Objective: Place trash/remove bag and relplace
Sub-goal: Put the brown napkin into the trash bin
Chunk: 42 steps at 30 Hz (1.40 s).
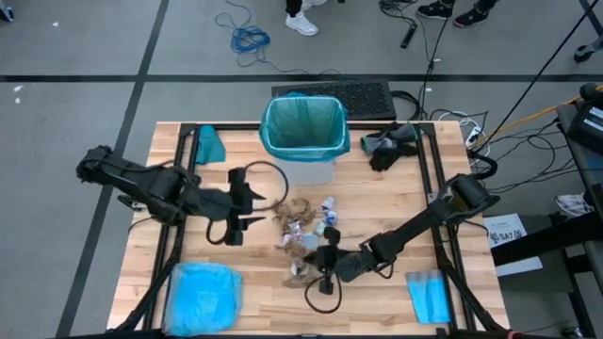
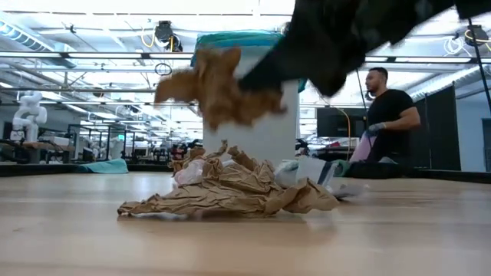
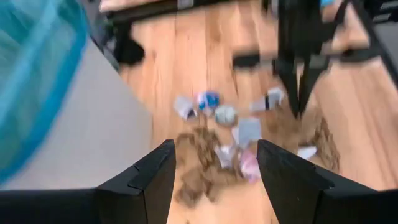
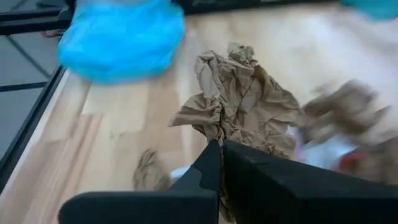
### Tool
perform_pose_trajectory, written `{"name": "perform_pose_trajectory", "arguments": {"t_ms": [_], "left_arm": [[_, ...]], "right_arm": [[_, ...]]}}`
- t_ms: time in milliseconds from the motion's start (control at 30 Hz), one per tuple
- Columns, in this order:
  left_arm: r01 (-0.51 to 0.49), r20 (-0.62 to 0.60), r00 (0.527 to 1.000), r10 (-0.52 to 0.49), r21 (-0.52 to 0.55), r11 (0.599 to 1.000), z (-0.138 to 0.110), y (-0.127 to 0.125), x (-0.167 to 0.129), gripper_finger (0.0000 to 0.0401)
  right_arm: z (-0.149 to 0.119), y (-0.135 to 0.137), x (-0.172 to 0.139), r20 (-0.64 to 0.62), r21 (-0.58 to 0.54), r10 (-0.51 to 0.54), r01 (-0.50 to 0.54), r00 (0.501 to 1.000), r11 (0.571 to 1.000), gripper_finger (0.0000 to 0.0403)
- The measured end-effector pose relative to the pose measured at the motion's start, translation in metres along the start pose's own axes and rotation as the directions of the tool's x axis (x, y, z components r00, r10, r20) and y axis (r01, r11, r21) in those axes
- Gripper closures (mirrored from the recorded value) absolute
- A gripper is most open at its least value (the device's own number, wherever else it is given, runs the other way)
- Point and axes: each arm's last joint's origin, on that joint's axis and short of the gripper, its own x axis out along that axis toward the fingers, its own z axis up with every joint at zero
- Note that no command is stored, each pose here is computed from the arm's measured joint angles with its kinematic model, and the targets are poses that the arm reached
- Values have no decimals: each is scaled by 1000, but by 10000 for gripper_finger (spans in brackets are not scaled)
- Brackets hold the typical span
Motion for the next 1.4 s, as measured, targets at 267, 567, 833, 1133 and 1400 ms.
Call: {"name": "perform_pose_trajectory", "arguments": {"t_ms": [267,567,833,1133,1400], "left_arm": [[-135,-125,984,128,-41,990,-43,-14,34,183],[-193,-179,969,171,-111,975,-80,-21,63,183],[-189,-158,973,167,-132,973,-97,-26,77,183],[-179,-119,980,161,-155,972,-104,-29,88,183],[-184,-128,978,165,-152,971,-110,-33,99,183]], "right_arm": [[44,-17,-43,82,-93,-124,132,989,987,403],[97,-57,-79,222,-132,-171,204,960,970,403],[129,-104,-97,311,-92,-277,319,909,943,403],[167,-154,-105,370,-66,-326,374,870,925,403],[194,-202,-106,292,-25,-372,396,881,918,403]]}}
